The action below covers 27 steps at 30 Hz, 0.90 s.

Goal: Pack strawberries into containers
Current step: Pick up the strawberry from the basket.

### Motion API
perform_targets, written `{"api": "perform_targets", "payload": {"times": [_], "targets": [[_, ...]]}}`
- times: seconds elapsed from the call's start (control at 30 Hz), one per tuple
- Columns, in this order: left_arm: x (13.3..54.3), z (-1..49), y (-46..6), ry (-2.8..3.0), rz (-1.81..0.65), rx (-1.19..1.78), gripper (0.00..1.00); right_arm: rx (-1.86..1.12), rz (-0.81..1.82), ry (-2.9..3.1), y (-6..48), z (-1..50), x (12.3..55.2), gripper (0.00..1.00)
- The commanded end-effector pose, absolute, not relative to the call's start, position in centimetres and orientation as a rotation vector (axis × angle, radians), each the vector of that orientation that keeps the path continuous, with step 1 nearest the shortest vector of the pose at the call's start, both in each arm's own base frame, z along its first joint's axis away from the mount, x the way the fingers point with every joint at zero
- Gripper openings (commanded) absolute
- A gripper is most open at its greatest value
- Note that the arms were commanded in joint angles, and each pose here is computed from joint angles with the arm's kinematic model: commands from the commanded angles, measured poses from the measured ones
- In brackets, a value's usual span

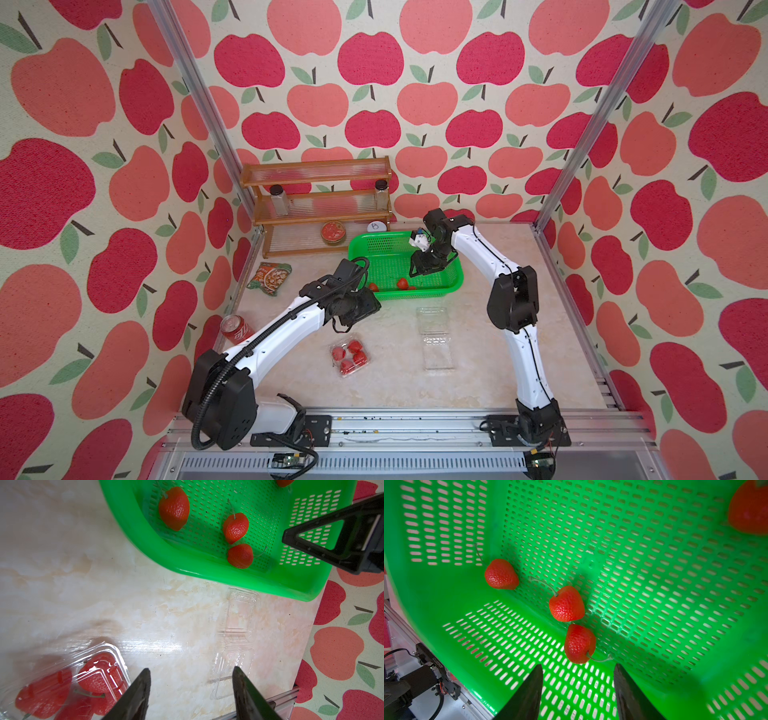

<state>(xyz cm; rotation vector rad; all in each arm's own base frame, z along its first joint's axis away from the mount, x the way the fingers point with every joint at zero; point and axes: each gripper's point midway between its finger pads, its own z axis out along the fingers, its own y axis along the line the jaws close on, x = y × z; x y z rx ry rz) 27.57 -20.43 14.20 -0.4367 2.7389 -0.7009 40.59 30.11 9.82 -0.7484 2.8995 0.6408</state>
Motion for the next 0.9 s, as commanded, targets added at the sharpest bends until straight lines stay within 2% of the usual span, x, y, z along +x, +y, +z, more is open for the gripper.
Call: {"api": "perform_targets", "payload": {"times": [0.0,0.47,0.87], "targets": [[27.7,14.6,-20.5,2.748,-0.702,-0.413,0.61,-0.645,0.701,2.965,29.1,8.3,40.8,0.55],[27.5,14.0,-20.3,2.762,-0.690,-0.422,0.61,-0.640,0.747,3.042,29.5,5.0,40.9,0.48],[27.3,13.5,-20.1,2.777,-0.678,-0.430,0.61,-0.626,0.806,3.028,30.1,5.4,40.9,0.26]]}}
